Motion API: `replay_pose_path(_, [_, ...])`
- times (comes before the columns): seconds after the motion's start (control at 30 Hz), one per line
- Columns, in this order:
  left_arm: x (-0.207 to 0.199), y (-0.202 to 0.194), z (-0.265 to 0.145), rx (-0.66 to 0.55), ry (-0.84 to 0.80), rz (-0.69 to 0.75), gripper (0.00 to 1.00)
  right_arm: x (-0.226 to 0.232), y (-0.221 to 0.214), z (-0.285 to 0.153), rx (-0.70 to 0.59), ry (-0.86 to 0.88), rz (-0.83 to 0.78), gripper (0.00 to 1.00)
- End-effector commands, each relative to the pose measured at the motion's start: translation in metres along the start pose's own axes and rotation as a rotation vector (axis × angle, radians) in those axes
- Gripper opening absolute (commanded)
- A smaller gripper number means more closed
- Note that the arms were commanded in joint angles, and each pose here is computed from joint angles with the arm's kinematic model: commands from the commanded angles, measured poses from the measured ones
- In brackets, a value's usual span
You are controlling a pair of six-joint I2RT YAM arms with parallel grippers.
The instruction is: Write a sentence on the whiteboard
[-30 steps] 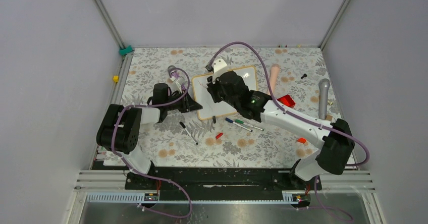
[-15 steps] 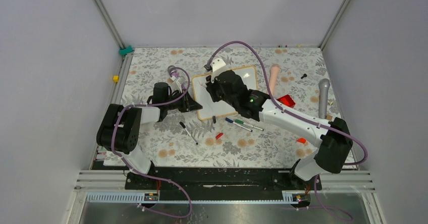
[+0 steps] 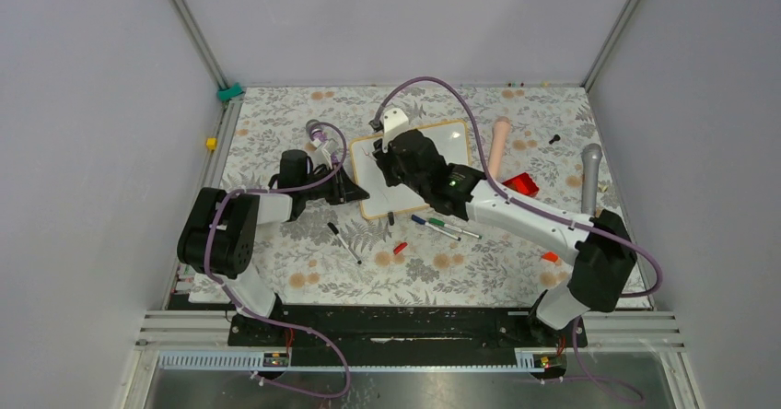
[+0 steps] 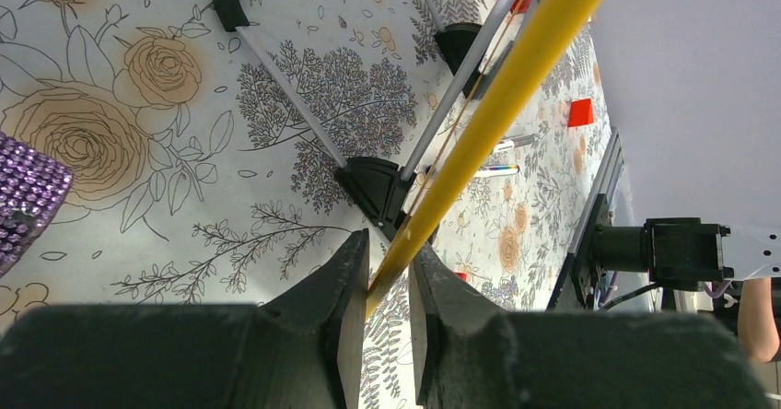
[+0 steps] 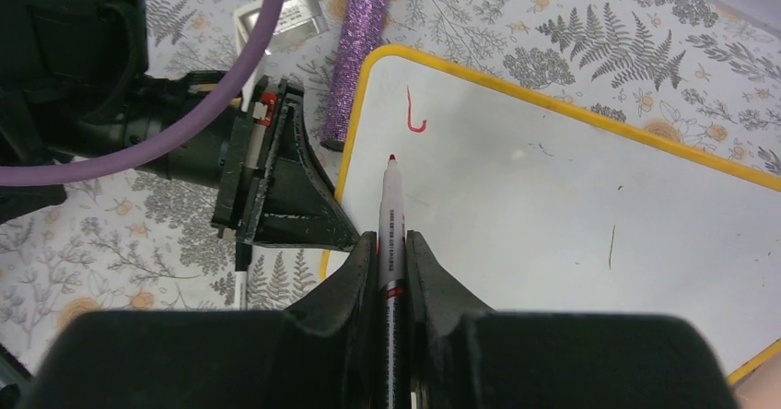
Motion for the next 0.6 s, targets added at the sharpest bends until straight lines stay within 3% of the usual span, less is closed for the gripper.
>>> replay_pose_path(0.0, [0.008, 0.011, 0.002, -0.021, 0.033, 0.006, 0.0, -0.004, 0.02, 0.011, -0.058, -0.053, -0.026, 0.0])
replay_pose_path(0.57, [0.012, 0.011, 0.002, -0.019, 0.04, -0.008, 0.0, -0.008, 0.014, 0.035, -0.001, -0.121, -0.067, 0.0])
Point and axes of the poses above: each gripper's point midway between its finger pads, its own z axis out along the fingers, its own x axis along the line the jaws close on, y = z × x, the point moved 3 cm from there along -z, back along the fingers, and after that the axes turned 4 degrees about z, right-handed, at the moved point
